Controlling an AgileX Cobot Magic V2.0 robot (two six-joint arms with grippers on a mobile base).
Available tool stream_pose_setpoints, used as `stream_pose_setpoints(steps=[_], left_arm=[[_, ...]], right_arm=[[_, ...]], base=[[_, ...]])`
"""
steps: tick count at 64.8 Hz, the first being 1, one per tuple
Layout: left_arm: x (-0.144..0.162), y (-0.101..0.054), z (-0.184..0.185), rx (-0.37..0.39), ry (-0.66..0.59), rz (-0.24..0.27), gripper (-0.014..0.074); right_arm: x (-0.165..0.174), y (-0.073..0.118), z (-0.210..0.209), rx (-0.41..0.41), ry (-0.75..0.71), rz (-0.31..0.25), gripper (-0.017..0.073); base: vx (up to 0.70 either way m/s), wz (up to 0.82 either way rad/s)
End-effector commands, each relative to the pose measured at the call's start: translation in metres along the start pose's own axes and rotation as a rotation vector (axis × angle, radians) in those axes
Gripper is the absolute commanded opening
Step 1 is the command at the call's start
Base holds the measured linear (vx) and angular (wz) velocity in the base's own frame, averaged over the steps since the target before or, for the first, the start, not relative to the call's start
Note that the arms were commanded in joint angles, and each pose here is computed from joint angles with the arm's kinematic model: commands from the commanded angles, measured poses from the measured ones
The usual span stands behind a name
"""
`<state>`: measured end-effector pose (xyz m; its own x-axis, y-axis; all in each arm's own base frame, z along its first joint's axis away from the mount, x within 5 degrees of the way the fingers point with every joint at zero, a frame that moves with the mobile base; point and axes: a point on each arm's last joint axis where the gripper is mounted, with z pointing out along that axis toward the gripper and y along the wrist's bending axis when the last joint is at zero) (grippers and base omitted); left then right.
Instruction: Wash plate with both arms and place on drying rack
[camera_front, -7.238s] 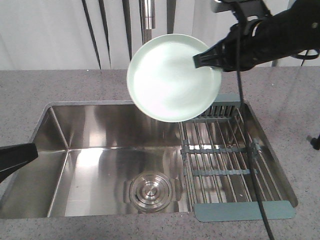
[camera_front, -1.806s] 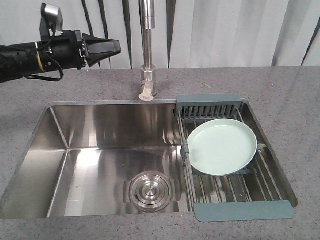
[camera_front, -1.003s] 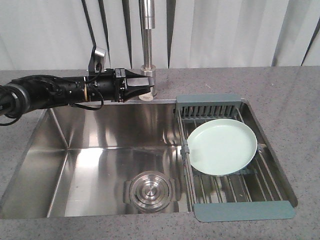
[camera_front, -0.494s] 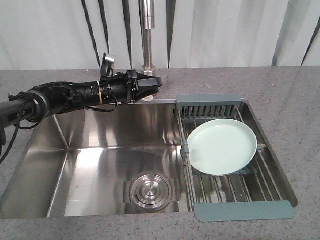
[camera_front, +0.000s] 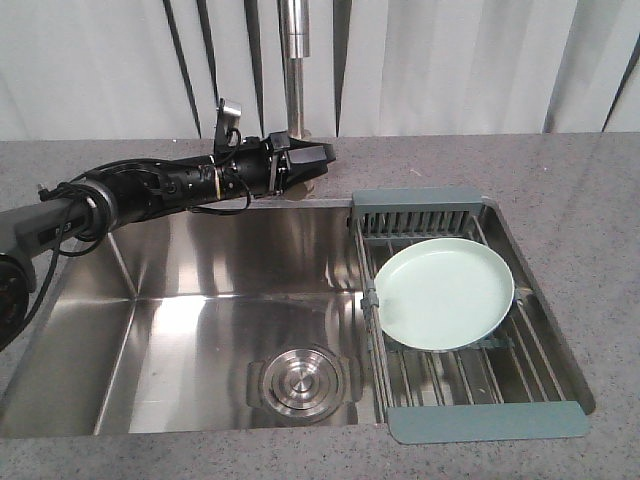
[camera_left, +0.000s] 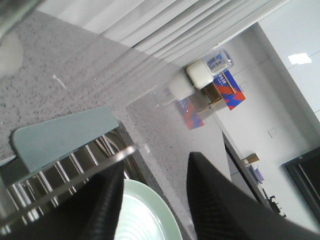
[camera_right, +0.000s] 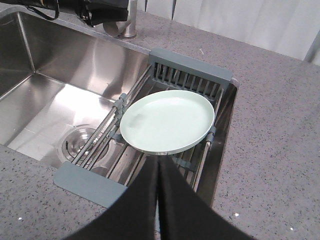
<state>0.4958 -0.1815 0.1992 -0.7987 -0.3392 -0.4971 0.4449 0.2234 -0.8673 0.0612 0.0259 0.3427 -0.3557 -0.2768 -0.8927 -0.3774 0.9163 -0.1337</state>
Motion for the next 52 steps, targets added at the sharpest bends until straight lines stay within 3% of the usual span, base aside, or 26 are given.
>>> stream_pose_setpoints(steps=[1,11,20,52], left_arm=[[-0.036,-0.046,-0.005,0.085,-0.140,0.041,0.0307],[-0.051,-0.062,-0.004,0.103,-0.177,0.098,0.0307],[-0.057,-0.067,-0.004,0.090,-0.205,0.118,0.0307],[-0.065,-0.069,-0.015,0.145,-0.216,0.107,0.0307]], right_arm=[[-0.011,-0.003,-0.003,0.033,-0.069,0.006,-0.0006],[-0.011,-0.003,-0.003,0.033,-0.069,0.006,-0.0006],[-0.011,-0.003,-0.003,0.033,-0.069,0.006,-0.0006],[-0.010,-0.003,-0.003,0.026,-0.056,0.006,-0.0006]], base=[[0.00,0.00],[0.00,0.00],[0.00,0.00],[0.00,0.00]])
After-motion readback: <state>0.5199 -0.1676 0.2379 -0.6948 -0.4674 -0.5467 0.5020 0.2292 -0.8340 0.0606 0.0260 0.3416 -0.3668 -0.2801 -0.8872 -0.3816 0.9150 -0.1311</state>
